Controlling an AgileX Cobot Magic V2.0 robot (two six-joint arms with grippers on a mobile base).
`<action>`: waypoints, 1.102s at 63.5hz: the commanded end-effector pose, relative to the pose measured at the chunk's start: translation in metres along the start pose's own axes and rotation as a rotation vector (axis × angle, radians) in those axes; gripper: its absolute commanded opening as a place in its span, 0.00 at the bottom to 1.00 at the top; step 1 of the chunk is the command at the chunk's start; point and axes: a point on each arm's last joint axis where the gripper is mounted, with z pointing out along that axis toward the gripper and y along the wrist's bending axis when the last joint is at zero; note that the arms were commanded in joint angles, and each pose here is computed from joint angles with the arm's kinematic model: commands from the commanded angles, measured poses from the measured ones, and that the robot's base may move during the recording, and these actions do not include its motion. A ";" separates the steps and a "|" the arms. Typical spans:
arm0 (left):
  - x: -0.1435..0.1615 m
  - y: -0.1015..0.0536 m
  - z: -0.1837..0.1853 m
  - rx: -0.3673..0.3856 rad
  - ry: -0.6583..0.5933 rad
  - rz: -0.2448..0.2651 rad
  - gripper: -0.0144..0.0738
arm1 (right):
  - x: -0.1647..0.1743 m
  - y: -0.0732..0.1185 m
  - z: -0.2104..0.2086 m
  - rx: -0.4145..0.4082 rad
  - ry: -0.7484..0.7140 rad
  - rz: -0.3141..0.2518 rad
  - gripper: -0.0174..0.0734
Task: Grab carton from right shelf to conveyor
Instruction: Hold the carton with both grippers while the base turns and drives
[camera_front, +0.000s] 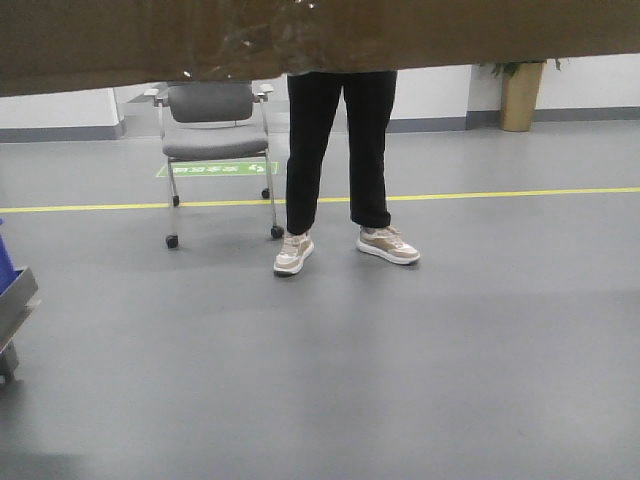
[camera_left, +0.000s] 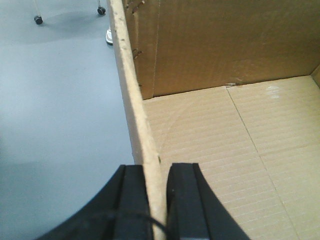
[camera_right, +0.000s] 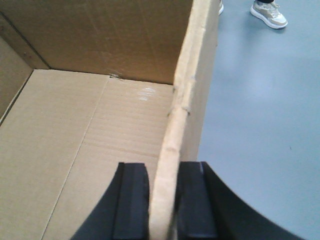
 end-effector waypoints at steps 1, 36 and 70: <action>-0.004 0.005 -0.007 -0.029 -0.042 0.029 0.15 | -0.005 -0.003 -0.008 0.028 -0.067 -0.022 0.12; -0.004 0.006 -0.007 -0.039 -0.045 0.035 0.15 | -0.005 -0.003 -0.008 0.028 -0.069 -0.022 0.12; -0.004 0.006 -0.007 -0.039 -0.045 0.035 0.15 | -0.006 -0.003 -0.008 0.028 -0.071 -0.022 0.12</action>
